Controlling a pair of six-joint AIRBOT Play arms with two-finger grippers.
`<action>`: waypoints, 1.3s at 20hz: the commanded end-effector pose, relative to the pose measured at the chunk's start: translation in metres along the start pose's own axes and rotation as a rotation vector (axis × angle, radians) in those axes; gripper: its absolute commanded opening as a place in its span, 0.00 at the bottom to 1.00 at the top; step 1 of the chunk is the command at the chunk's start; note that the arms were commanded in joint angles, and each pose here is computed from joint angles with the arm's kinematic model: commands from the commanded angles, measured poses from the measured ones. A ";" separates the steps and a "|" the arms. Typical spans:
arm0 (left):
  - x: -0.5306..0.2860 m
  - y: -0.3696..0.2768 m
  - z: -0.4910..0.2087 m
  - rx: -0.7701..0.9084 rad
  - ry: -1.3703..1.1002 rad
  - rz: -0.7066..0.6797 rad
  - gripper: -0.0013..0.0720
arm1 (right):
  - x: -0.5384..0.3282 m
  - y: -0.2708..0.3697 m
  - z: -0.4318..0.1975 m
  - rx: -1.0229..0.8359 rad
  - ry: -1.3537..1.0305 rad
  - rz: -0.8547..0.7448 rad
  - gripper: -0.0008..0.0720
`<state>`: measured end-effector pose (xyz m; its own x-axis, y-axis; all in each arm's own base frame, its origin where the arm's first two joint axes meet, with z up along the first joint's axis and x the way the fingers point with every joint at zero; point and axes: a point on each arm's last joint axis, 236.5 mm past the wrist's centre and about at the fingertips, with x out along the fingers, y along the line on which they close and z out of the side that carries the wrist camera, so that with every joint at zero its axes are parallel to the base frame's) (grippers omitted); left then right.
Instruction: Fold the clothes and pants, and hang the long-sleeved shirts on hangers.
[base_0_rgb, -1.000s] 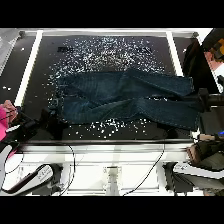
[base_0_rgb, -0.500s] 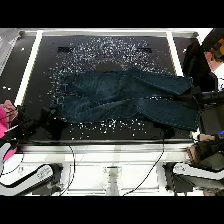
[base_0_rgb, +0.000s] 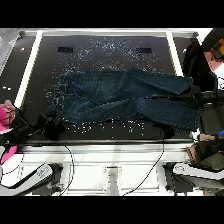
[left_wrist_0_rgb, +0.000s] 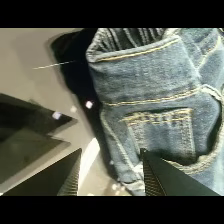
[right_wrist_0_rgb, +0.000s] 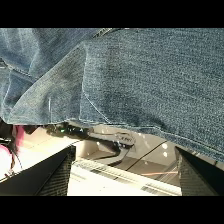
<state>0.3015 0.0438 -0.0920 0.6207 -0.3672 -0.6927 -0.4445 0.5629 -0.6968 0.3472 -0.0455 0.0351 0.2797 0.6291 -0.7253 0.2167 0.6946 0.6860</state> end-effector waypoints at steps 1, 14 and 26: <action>-0.002 0.005 0.009 -0.002 -0.036 0.020 0.61 | 0.000 0.000 0.000 0.000 -0.002 -0.001 0.94; 0.019 -0.003 0.037 -0.105 -0.130 -0.109 0.61 | 0.000 -0.001 0.004 0.002 -0.017 -0.005 0.94; 0.046 -0.034 0.053 -0.040 -0.112 -0.129 0.36 | 0.000 -0.001 0.008 0.004 -0.033 -0.006 0.94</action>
<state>0.3734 0.0504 -0.0879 0.7478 -0.3399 -0.5703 -0.3852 0.4776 -0.7897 0.3533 -0.0488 0.0349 0.3053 0.6154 -0.7267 0.2220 0.6961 0.6828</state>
